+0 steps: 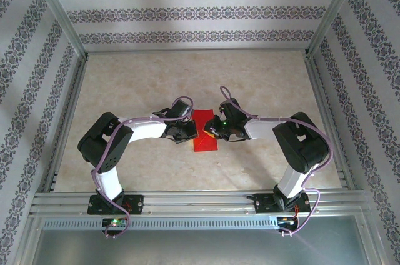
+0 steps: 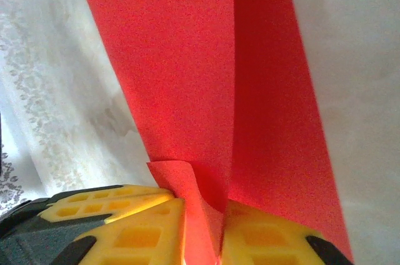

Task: Fold a paper plane with a square sheet of paper (pick it up from the middle)
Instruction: Pick up the paper from the center of the table, then turn over the paper at the center of the table.

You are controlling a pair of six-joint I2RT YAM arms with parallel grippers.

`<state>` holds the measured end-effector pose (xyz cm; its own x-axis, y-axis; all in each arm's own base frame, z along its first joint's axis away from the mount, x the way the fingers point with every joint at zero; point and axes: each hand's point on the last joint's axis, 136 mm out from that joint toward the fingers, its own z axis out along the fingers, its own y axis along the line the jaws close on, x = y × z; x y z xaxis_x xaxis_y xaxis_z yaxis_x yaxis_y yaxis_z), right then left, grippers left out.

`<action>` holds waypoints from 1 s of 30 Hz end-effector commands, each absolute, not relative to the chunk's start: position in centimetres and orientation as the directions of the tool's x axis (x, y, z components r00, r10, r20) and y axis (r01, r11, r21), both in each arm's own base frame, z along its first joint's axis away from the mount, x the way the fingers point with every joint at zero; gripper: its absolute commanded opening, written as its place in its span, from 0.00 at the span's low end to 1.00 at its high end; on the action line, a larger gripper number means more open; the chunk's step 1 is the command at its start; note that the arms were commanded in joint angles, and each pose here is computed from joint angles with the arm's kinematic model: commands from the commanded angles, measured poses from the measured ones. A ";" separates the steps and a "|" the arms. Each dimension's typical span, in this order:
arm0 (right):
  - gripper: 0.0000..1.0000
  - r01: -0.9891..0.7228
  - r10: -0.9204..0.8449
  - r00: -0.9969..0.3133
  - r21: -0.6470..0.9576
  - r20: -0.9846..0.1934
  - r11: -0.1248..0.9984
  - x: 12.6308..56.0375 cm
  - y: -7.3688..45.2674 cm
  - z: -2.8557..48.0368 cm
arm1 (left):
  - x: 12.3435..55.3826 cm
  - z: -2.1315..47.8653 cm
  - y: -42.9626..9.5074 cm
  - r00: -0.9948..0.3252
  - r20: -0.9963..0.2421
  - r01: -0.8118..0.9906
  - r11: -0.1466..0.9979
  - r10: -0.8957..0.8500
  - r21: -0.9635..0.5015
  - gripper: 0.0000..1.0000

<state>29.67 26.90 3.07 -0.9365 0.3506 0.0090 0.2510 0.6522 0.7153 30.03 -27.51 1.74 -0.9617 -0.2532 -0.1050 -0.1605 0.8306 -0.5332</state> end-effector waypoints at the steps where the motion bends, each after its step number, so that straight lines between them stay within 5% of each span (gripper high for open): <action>1: 0.18 0.238 0.319 -0.947 0.719 0.023 0.653 28.7 27.4 2.5 | 28.6 -1.0 -25.0 -0.957 -0.052 -0.235 0.867 -0.286 -0.440 0.01; 15: 0.02 0.125 0.317 -0.942 0.764 -0.108 0.633 31.0 26.9 5.6 | 31.9 6.3 -26.0 -0.943 -0.147 -0.145 0.767 -0.298 -0.625 0.10; 17: 0.01 0.080 0.325 -0.933 0.793 -0.152 0.604 32.1 26.6 7.5 | 33.0 8.7 -25.5 -0.926 -0.159 -0.138 0.700 -0.341 -0.700 0.19; 26: 0.01 -0.072 0.341 -0.917 0.926 -0.208 0.371 35.3 25.5 16.0 | 33.6 17.5 -24.5 -0.892 -0.222 0.031 0.435 -0.395 -0.900 0.87; 30: 0.02 -0.130 0.310 -0.925 0.947 -0.222 0.292 35.4 26.2 19.1 | 33.1 19.6 -25.6 -0.897 -0.229 0.099 0.332 -0.378 -0.938 0.99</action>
<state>35.57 24.70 13.82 -0.9154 0.3706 -0.1568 0.0091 0.4086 0.9127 33.31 -24.30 16.21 -0.8908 -0.4073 -0.2013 -0.0076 0.4564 -0.8897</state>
